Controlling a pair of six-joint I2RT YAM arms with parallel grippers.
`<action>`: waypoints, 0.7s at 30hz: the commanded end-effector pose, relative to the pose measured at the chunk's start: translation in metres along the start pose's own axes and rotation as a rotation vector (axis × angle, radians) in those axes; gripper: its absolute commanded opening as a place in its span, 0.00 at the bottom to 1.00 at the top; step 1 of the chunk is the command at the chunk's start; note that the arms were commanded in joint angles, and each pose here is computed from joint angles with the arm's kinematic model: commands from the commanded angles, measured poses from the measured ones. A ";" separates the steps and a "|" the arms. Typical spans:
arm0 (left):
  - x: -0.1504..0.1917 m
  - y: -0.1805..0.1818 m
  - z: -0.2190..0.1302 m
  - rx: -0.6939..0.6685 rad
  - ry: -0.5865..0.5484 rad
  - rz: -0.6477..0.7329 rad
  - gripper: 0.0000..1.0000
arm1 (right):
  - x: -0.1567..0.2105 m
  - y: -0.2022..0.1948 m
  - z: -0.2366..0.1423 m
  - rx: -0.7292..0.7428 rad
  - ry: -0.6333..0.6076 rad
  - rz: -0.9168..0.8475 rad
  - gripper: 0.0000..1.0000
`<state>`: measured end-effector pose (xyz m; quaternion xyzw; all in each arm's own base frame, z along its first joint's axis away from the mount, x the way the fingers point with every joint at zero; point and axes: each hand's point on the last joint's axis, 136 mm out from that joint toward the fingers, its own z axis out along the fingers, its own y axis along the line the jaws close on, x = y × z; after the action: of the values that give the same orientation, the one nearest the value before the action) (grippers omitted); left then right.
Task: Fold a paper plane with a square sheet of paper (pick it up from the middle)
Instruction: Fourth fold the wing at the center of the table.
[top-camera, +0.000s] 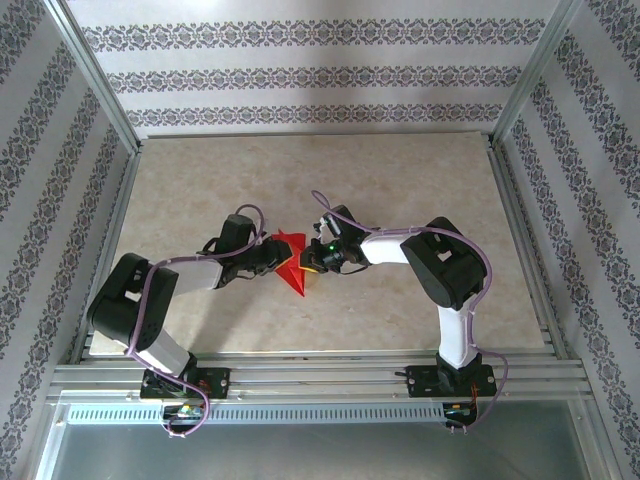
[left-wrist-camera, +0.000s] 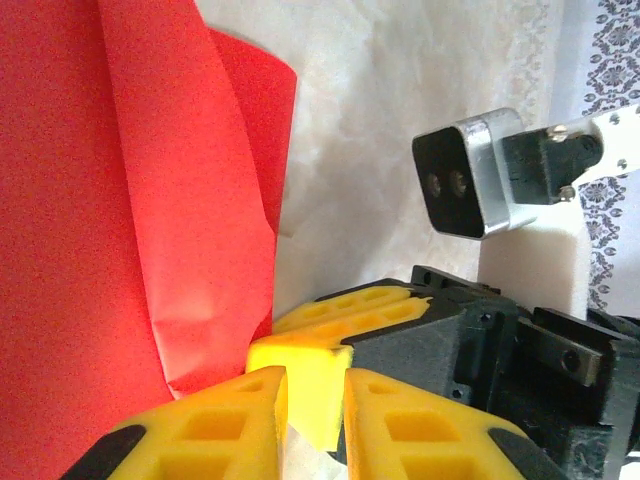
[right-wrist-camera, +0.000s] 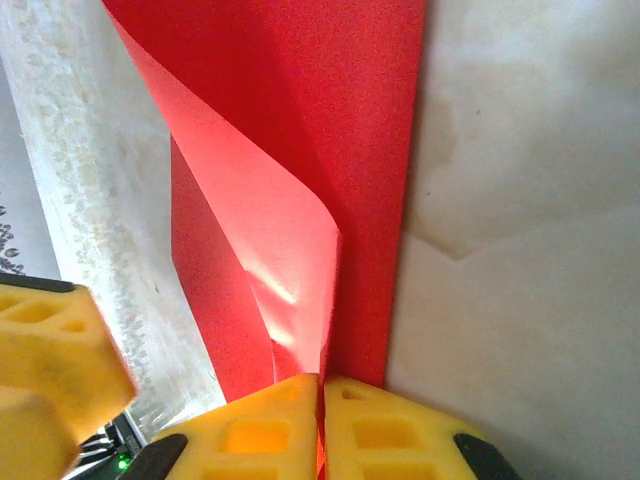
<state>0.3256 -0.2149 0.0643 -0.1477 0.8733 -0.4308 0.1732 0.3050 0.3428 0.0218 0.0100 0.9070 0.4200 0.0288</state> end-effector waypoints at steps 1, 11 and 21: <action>0.006 0.026 0.000 -0.107 0.013 -0.020 0.21 | -0.001 -0.003 0.000 -0.014 0.001 -0.004 0.10; 0.011 0.053 0.010 -0.192 0.035 -0.075 0.14 | -0.002 0.014 -0.008 -0.062 -0.007 -0.047 0.10; 0.016 0.063 0.009 -0.231 0.047 -0.093 0.14 | -0.001 -0.001 -0.008 -0.026 -0.014 -0.027 0.10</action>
<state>0.3136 -0.1997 0.0191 -0.1855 0.9021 -0.3678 0.1288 0.3050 0.3403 0.0222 0.0065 0.9015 0.4316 0.0311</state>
